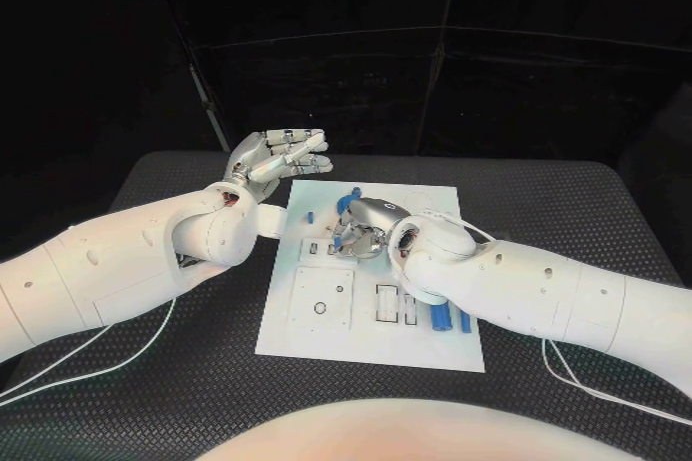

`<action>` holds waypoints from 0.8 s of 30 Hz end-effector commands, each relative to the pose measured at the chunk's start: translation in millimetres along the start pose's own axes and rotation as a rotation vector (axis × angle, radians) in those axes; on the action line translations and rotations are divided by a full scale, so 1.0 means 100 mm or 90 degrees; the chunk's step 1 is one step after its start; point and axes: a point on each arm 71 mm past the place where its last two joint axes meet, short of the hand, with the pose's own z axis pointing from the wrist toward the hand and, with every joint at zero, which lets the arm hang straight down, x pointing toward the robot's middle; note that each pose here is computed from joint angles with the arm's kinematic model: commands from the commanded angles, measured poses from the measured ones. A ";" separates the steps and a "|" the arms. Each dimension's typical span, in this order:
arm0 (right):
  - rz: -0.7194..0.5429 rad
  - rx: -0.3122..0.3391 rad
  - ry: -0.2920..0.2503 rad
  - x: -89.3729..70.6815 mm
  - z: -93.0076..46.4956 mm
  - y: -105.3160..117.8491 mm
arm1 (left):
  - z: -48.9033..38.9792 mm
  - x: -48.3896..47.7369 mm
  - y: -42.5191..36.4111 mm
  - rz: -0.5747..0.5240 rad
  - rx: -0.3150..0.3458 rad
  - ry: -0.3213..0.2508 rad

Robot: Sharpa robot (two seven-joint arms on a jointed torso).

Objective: Assemble the parts on the task board

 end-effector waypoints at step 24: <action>-0.031 0.016 0.041 0.08 0.00 -0.07 | 0.011 0.009 -0.018 -0.001 0.007 0.006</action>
